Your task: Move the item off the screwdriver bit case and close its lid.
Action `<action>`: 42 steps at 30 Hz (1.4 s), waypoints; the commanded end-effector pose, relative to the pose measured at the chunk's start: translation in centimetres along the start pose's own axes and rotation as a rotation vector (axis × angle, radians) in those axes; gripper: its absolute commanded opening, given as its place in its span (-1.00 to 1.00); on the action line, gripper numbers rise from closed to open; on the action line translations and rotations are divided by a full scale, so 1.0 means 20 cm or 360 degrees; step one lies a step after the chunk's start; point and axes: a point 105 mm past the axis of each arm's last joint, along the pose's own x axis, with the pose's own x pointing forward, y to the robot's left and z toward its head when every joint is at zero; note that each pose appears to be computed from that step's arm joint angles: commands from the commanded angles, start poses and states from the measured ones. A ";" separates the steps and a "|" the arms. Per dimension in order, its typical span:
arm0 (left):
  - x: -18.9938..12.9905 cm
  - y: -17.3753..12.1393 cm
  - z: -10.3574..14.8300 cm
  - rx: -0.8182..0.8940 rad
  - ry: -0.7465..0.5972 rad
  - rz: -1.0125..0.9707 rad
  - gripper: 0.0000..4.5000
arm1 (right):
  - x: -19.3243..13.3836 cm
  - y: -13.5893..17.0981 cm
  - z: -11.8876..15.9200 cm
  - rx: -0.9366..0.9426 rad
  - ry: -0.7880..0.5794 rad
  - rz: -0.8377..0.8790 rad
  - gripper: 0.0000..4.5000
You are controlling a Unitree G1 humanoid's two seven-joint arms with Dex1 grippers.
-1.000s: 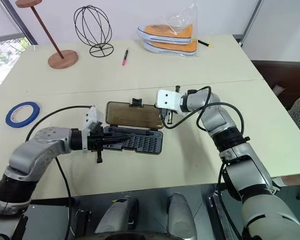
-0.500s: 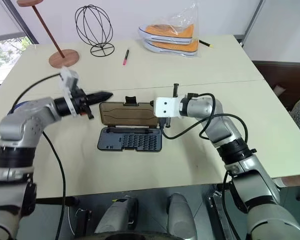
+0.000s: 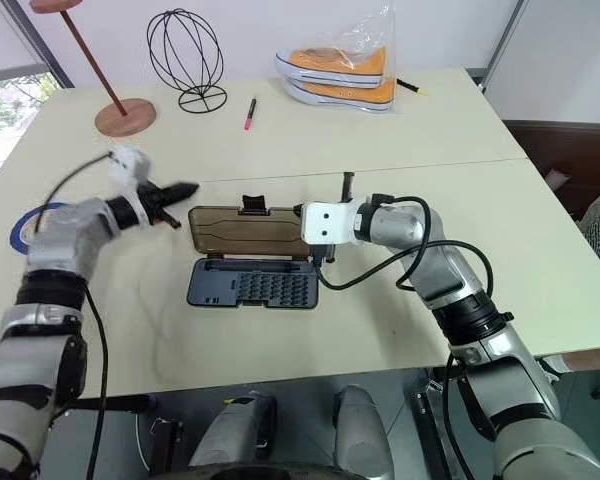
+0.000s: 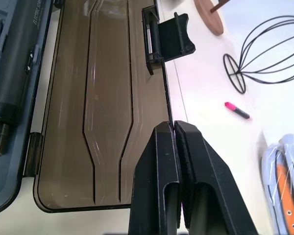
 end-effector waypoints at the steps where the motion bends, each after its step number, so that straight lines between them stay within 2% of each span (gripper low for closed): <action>1: 0.02 -0.06 0.00 0.0146 -0.0005 -0.0120 -1.00 | -0.02 -0.05 0.08 -0.0048 -0.0073 -0.0071 -0.99; 7: 0.03 -0.14 0.00 0.0187 -0.0037 -0.0280 -1.00 | -0.02 -0.06 0.07 -0.0051 -0.0056 -0.0068 -0.99; 22: -0.02 -0.13 0.12 0.0201 -0.0144 -0.0282 -1.00 | 0.01 0.06 -0.01 0.0006 0.0022 0.0074 -0.99; 31: -0.03 -0.14 0.09 0.0215 -0.0125 -0.0279 -1.00 | 0.03 0.00 -0.01 0.0002 0.0020 0.0024 -0.99; 34: -0.02 -0.15 0.08 0.0215 -0.0120 -0.0285 -1.00 | 0.02 -0.02 -0.01 -0.0011 0.0031 0.0006 -0.60; 39: -0.01 -0.17 0.07 0.0218 -0.0110 -0.0304 -1.00 | -0.01 -0.04 -0.01 -0.0043 0.0057 0.0069 0.55; 42: -0.01 -0.19 0.06 0.0229 -0.0110 -0.0324 -1.00 | -0.10 -0.07 0.01 0.0054 0.0072 0.0185 0.55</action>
